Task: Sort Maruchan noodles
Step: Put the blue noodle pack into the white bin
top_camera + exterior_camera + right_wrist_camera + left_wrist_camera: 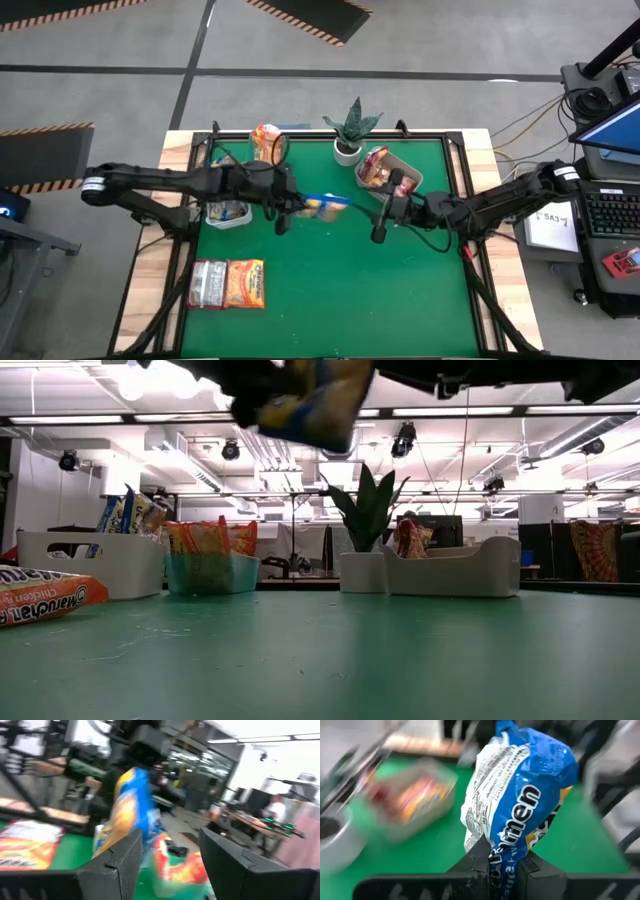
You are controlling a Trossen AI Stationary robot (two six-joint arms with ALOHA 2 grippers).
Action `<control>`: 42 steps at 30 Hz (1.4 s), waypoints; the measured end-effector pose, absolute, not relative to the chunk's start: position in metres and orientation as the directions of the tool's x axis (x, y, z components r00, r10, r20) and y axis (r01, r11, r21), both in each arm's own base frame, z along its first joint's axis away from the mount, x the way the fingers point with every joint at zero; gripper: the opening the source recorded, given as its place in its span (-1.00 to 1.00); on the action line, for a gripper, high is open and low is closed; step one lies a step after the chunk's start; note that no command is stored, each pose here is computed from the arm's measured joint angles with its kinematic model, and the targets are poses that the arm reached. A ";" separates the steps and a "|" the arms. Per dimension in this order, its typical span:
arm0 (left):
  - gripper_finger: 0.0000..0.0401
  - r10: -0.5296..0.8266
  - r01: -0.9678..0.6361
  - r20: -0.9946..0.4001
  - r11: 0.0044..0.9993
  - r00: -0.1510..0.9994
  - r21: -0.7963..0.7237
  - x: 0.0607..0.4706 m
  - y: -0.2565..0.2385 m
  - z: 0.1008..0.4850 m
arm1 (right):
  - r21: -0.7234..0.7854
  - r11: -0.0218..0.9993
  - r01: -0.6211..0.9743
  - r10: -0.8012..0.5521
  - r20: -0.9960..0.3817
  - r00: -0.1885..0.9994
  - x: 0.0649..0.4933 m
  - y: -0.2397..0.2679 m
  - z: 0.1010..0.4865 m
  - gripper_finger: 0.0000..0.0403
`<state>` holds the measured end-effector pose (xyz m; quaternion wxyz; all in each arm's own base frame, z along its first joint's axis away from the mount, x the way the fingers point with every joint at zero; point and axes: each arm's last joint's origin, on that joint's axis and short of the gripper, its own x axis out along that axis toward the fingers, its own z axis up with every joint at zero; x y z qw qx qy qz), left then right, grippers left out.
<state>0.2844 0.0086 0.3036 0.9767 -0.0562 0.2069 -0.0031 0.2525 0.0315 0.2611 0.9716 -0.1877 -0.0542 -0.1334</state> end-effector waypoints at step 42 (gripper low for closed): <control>-0.97 0.169 -0.932 -0.935 0.246 0.310 -0.265 0.107 0.029 0.370 | -0.241 0.839 0.487 -0.518 -0.083 0.851 0.253 -0.063 0.321 -0.08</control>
